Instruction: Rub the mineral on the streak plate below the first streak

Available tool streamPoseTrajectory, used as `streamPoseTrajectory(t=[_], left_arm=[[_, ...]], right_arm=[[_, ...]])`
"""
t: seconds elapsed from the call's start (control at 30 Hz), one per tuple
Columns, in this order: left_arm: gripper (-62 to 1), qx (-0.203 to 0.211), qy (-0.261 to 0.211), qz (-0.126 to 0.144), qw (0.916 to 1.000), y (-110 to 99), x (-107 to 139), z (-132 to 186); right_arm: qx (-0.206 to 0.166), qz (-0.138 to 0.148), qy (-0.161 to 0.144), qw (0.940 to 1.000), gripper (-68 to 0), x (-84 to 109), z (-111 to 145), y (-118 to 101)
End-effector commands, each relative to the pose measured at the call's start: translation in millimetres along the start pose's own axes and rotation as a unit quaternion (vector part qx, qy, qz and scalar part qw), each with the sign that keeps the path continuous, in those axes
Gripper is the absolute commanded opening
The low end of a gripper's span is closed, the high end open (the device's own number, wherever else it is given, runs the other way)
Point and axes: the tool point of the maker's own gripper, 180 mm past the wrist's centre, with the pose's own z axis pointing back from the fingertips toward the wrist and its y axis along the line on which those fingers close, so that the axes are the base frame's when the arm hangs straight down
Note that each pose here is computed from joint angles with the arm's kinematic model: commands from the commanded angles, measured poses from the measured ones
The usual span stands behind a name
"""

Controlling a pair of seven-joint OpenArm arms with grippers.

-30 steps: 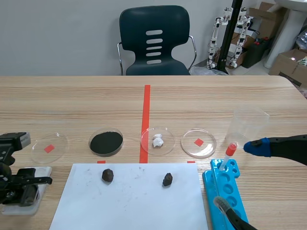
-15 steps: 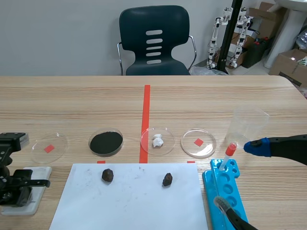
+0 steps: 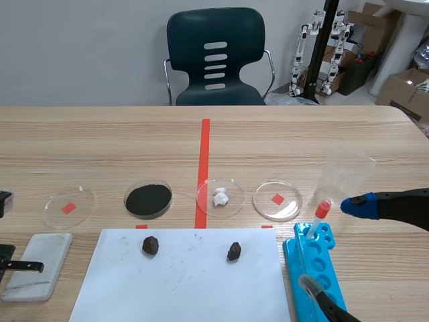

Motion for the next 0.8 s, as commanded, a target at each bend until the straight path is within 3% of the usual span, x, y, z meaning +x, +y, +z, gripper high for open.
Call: streamPoseTrajectory(t=[0.0, 0.27, 0.47, 0.63, 0.77], left_arm=[[-55.8, 0.009, -0.018, 0.002, 0.9998, 7, 9, 2], [-55.8, 0.003, -0.093, 0.000, 0.9957, 5, 26, 9], [-55.8, -0.008, -0.156, 0.005, 0.9877, 5, 33, 27], [-55.8, -0.028, -0.230, 0.009, 0.9728, 1, 40, 51], [-55.8, -0.057, -0.290, 0.012, 0.9554, -10, 41, 74]], right_arm=[[-0.002, -0.003, -0.009, 0.9999, -14.6, 4.5, 0, -1], [-0.002, -0.003, -0.009, 1.0000, -14.6, 4.3, 0, -1], [-0.002, -0.003, -0.009, 1.0000, -14.6, 4.2, 0, -1], [-0.002, -0.003, -0.008, 1.0000, -14.6, 4.1, 0, -1], [-0.002, -0.003, -0.009, 1.0000, -14.6, 4.2, 0, -1]])
